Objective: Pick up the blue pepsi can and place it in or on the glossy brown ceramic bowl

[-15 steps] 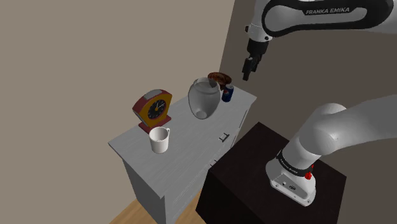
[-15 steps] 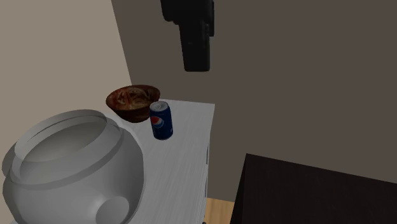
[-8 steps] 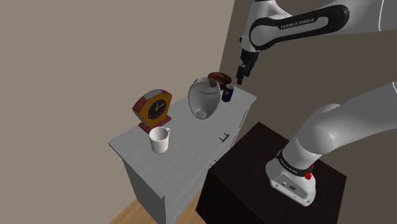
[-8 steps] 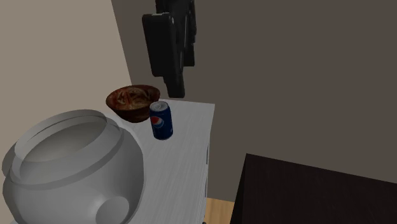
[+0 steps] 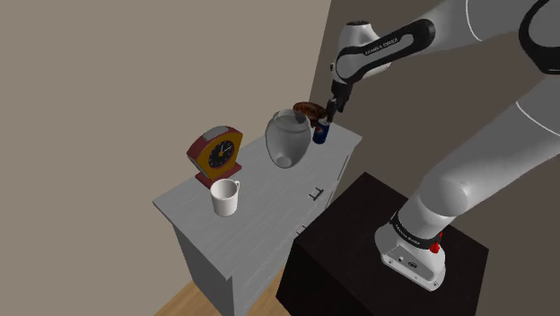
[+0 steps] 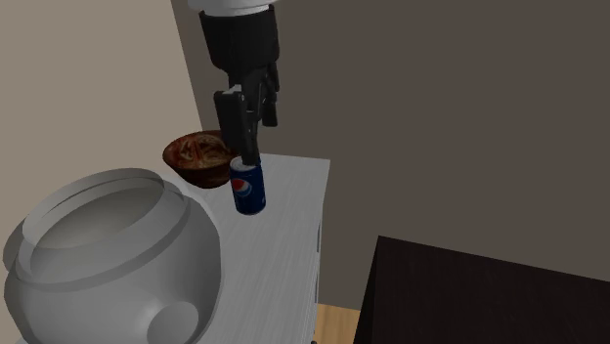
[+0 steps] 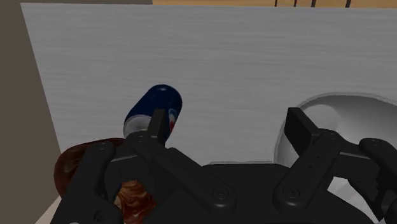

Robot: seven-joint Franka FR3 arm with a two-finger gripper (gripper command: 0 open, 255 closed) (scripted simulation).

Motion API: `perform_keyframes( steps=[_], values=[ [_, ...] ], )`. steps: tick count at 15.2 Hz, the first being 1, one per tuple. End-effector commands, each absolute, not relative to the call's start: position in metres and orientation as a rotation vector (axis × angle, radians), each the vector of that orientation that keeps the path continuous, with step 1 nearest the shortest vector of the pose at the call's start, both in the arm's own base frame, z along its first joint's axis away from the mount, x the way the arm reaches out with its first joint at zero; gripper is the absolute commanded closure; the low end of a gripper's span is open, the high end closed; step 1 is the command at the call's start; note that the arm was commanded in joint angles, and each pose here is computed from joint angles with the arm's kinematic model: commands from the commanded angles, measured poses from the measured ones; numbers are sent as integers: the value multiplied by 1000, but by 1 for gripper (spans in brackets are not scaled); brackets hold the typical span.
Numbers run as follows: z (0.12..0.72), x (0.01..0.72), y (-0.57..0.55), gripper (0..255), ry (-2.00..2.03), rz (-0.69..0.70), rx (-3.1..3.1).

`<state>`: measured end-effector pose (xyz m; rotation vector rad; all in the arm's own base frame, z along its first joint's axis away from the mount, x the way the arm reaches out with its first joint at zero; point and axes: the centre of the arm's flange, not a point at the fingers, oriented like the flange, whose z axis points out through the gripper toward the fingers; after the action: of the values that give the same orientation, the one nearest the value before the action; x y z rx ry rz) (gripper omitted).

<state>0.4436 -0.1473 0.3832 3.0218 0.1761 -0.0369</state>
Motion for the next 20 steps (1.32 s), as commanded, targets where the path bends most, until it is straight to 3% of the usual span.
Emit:
perform_keyframes(
  steps=[1,11,20],
  values=[
    [367,455,-163,0,168,-31,3020],
    [289,515,-238,0,129,-11,3018],
    [249,515,-243,0,129,-11,3018]
  ],
)
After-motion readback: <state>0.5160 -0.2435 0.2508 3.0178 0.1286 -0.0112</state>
